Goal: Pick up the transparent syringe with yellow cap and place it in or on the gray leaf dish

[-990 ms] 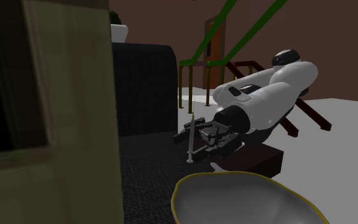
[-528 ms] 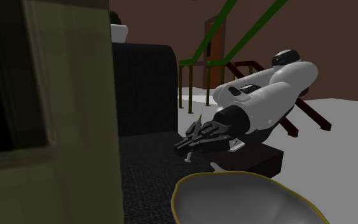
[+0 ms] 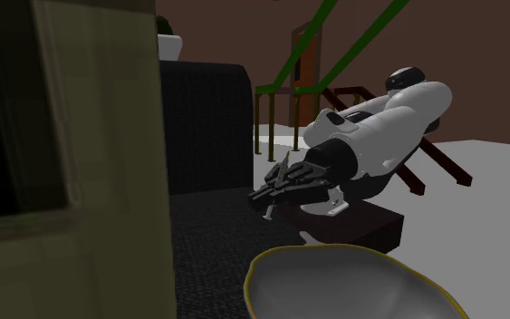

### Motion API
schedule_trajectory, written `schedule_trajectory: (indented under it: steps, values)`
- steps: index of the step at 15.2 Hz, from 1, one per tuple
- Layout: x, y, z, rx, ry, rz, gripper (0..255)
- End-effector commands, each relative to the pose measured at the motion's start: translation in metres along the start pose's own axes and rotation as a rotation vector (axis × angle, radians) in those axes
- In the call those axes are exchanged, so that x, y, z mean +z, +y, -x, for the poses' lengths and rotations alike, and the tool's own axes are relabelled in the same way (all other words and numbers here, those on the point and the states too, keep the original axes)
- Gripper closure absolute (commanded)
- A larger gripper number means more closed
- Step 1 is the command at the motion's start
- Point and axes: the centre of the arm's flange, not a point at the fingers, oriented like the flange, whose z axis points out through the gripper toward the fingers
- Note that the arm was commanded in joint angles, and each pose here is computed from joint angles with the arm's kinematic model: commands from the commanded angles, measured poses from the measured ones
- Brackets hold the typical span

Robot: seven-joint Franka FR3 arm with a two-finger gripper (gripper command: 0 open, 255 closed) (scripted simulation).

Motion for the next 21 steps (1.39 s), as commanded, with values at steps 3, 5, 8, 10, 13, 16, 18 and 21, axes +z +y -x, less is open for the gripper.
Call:
schedule_trajectory:
  steps: [3,5,8,10,13,16,18,21]
  values:
    - [-0.007,0.000,-0.021,0.000,0.000,0.000,255]
    - [-0.010,0.000,-0.031,0.000,0.000,0.000,255]
    - [-0.015,0.000,-0.046,0.000,0.000,0.000,255]
    - [-0.018,0.000,-0.056,0.000,0.000,0.000,255]
    - [-0.023,0.000,-0.071,0.000,0.000,0.000,255]
    - [-0.027,0.000,-0.086,0.000,0.000,0.000,255]
    - [-0.030,0.000,-0.095,0.000,0.000,0.000,255]
    - [-0.020,-0.037,-0.086,0.000,0.000,0.000,255]
